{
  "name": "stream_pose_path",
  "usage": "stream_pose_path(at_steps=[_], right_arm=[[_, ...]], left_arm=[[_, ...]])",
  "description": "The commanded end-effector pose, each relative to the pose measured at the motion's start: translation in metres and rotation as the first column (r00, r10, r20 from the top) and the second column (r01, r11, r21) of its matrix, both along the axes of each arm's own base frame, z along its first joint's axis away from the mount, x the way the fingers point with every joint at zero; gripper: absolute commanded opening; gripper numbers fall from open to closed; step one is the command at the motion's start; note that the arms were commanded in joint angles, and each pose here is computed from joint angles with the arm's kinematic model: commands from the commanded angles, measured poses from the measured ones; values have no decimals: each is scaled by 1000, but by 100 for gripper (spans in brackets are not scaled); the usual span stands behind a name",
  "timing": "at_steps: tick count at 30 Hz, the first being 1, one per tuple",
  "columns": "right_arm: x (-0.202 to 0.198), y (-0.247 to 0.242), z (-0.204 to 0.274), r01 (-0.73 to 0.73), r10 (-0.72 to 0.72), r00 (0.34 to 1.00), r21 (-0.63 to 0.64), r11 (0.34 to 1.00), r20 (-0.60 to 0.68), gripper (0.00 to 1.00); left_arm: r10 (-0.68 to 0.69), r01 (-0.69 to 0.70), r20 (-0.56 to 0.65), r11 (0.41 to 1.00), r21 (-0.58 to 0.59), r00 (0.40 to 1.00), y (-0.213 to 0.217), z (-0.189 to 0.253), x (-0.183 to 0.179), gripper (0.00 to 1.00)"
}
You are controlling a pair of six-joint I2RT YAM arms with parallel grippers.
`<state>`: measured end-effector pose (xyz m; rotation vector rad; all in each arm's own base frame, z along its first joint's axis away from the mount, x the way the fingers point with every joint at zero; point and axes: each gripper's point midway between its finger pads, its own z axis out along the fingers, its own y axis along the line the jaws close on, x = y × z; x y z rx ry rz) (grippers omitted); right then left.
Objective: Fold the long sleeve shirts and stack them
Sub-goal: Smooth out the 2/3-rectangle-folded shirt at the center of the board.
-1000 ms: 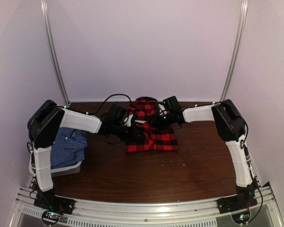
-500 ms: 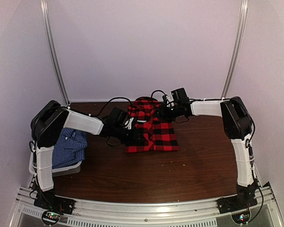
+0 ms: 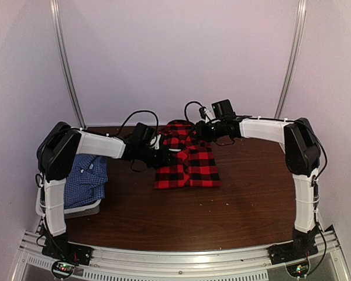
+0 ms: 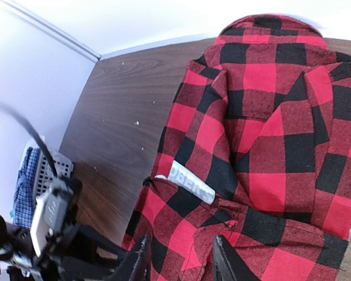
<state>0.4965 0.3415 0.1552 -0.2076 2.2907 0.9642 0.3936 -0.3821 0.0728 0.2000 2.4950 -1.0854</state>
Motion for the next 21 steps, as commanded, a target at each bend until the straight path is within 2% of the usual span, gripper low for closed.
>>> stream_pose_path(at_steps=[1,9,21], right_arm=[[-19,16,-7,-49,49,999,-13,999,-11,34],[-25,38,-43,-97,96,993,-21,995,-66,31],[-11,25,-110,-46,24,986,-132,990,-165,30]], left_arm=[[65,-66,41,997,31,997,21,-1,40,37],[118,-117,-9,990,73,993,49,-37,68,36],[120,-120,-2,990,78,993,54,-33,75,36]])
